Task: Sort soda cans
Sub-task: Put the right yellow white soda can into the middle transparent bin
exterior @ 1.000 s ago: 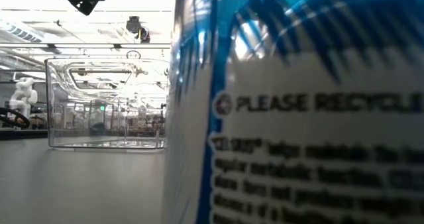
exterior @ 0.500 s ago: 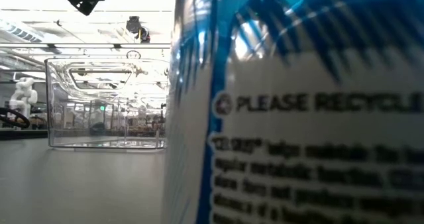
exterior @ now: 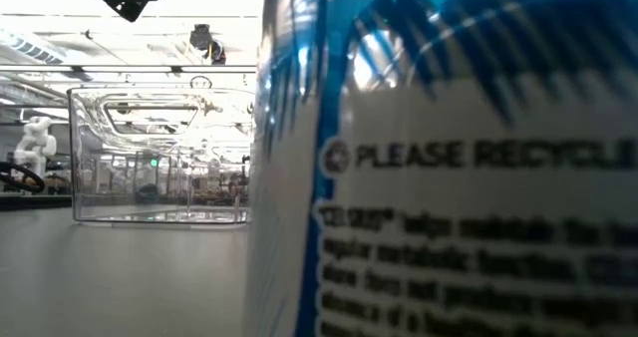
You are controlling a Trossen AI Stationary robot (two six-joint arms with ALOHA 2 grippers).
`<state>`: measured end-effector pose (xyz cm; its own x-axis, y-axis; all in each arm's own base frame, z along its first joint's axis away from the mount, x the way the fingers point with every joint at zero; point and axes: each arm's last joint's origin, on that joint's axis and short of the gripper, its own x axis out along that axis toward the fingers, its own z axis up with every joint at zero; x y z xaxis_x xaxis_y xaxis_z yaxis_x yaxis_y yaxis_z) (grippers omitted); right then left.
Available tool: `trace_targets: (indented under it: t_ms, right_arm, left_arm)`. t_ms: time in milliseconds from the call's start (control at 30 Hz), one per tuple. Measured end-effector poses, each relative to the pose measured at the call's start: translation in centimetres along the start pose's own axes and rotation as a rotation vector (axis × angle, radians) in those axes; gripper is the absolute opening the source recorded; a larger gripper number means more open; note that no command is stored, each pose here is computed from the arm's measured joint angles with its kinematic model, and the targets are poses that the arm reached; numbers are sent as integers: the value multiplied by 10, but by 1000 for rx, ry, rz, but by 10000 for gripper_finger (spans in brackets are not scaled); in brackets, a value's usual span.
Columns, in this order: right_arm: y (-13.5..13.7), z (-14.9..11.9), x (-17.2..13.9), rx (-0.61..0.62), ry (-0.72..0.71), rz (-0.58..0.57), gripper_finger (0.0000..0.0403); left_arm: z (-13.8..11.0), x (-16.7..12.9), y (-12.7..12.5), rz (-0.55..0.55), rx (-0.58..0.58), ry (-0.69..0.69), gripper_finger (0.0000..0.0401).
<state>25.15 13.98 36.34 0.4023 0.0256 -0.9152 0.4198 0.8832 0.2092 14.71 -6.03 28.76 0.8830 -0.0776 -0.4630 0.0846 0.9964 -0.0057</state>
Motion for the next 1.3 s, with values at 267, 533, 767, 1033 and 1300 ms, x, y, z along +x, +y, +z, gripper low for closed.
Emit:
trace_targets:
  t_ms: [267,533,767,1033,1300]
  right_arm:
    - [-34,62,0,-38,-73,-31,281]
    - [-66,109,19,-177,-23,-108,281]
    - [-101,134,44,-229,74,-199,281]
    - [-117,152,83,-297,169,-207,282]
    - [-127,167,110,-313,161,-212,282]
  left_arm:
    - [1,-1,0,-1,-82,-12,99]
    - [2,-1,1,39,-88,-24,99]
    - [2,-1,3,85,-138,-38,99]
    - [2,-1,4,140,-164,-56,99]
    - [2,-1,4,144,-184,-58,99]
